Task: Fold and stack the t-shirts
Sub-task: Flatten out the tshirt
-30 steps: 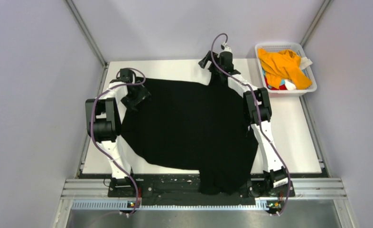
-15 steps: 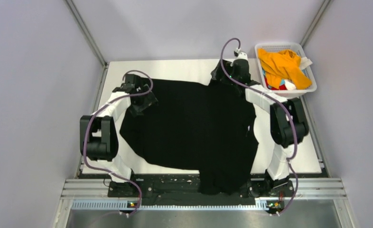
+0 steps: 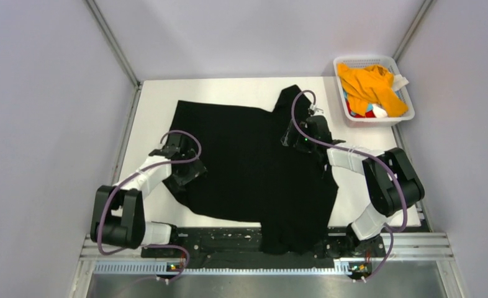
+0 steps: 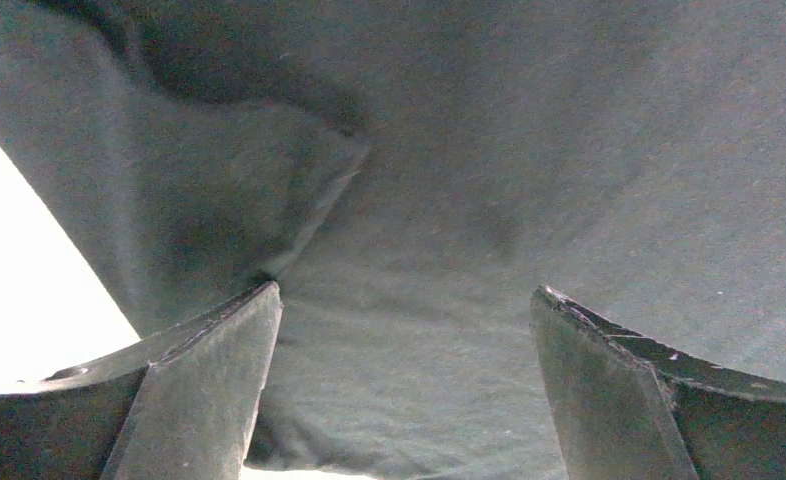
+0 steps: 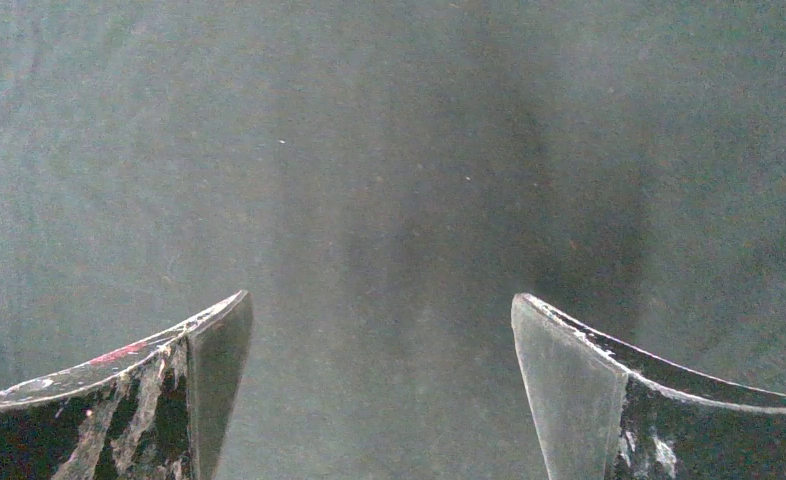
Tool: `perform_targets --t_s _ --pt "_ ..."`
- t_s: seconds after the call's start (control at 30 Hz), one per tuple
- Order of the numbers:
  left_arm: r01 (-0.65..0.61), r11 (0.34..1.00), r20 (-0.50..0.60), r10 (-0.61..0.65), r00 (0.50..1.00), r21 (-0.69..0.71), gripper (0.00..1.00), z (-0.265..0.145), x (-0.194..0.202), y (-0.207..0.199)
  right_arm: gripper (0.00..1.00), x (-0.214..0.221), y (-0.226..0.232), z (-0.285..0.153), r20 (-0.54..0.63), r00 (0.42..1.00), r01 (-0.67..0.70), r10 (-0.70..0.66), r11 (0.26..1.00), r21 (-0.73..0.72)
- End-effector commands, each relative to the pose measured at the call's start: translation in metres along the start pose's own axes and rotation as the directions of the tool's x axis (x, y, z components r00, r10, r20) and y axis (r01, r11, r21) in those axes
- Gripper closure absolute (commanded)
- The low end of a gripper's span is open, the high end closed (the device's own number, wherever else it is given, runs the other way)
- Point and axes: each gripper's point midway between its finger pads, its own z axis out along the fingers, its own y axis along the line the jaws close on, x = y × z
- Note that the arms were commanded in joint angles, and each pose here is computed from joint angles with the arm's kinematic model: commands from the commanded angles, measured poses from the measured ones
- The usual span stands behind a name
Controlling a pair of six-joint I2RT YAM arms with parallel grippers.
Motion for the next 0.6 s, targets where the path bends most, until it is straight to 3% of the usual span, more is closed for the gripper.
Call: perform_targets --t_s 0.0,0.27,0.4,0.57 --pt "0.089 0.992 0.097 -0.080 0.992 -0.091 0.01 -0.015 -0.004 0.026 0.01 -0.013 -0.004 -0.005 0.056 0.998 -0.030 0.028 0.999 0.038" --pt "0.288 0.877 0.240 -0.206 0.949 -0.384 0.01 -0.052 -0.001 0.102 0.01 0.001 -0.018 0.000 0.026 0.999 -0.046 0.043 0.994 0.100" --pt "0.267 0.913 0.247 -0.194 0.949 -0.307 0.01 -0.054 -0.006 0.091 0.01 0.002 -0.018 0.000 0.019 0.999 -0.038 0.037 0.995 0.096" --pt "0.132 0.980 0.237 -0.093 0.967 -0.152 0.01 -0.054 -0.026 0.051 0.01 0.004 -0.018 0.001 0.011 1.000 -0.022 0.021 0.996 0.089"
